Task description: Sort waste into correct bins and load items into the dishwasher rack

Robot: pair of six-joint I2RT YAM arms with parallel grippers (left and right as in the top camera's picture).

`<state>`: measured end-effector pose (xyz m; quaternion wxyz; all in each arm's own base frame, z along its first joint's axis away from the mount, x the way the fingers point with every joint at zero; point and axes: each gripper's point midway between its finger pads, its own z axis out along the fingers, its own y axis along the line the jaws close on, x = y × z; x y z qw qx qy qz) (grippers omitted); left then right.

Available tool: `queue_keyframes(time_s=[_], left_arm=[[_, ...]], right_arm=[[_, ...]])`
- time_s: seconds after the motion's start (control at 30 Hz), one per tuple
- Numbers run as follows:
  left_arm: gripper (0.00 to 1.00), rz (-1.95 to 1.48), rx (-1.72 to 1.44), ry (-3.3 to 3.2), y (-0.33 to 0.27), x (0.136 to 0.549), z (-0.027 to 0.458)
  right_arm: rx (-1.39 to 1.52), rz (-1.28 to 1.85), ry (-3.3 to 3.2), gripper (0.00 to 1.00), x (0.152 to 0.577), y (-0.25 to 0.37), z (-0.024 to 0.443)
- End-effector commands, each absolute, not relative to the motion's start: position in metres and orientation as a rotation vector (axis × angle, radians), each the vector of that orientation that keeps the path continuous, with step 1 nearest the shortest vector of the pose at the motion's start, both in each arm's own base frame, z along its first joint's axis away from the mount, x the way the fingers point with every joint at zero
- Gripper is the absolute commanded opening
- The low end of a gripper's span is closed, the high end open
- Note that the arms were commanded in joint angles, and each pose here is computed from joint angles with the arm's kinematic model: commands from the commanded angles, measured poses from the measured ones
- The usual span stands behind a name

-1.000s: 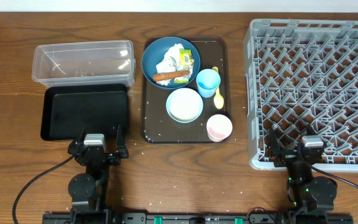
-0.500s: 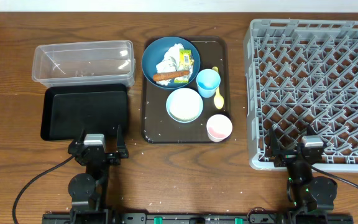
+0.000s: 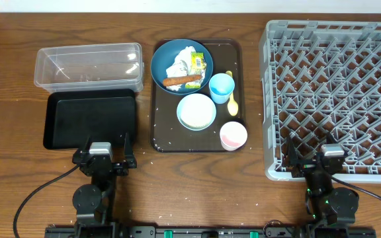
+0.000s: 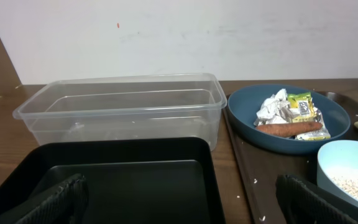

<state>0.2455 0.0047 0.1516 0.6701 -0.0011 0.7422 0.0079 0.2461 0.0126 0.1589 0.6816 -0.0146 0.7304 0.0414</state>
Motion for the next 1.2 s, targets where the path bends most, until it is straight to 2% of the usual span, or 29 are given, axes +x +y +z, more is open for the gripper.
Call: queue_keyframes(time_s=[0.0, 0.33, 0.67, 0.83, 1.17], left_arm=[[0.98, -0.002, 0.016, 1.719, 0.001, 0.244, 0.138], [0.98, -0.002, 0.016, 1.719, 0.001, 0.244, 0.138], [0.98, -0.023, 0.034, 1.707, -0.003, 0.244, 0.141], [0.98, -0.141, 0.159, 1.587, -0.030, 0.243, 0.173], [0.98, -0.144, 0.162, 1.586, -0.031, 0.240, 0.233]], right_arm=[[-0.012, 0.088, 1.638, 0.99, 0.246, 0.009, 0.159], [0.033, 0.040, 1.635, 0.99, 0.246, -0.001, 0.159], [0.038, 0.074, 1.494, 0.99, 0.246, 0.002, 0.194], [-0.028, 0.120, 1.383, 0.99, 0.242, 0.014, 0.221], [-0.106, 0.105, 1.264, 0.99, 0.228, 0.022, 0.275]])
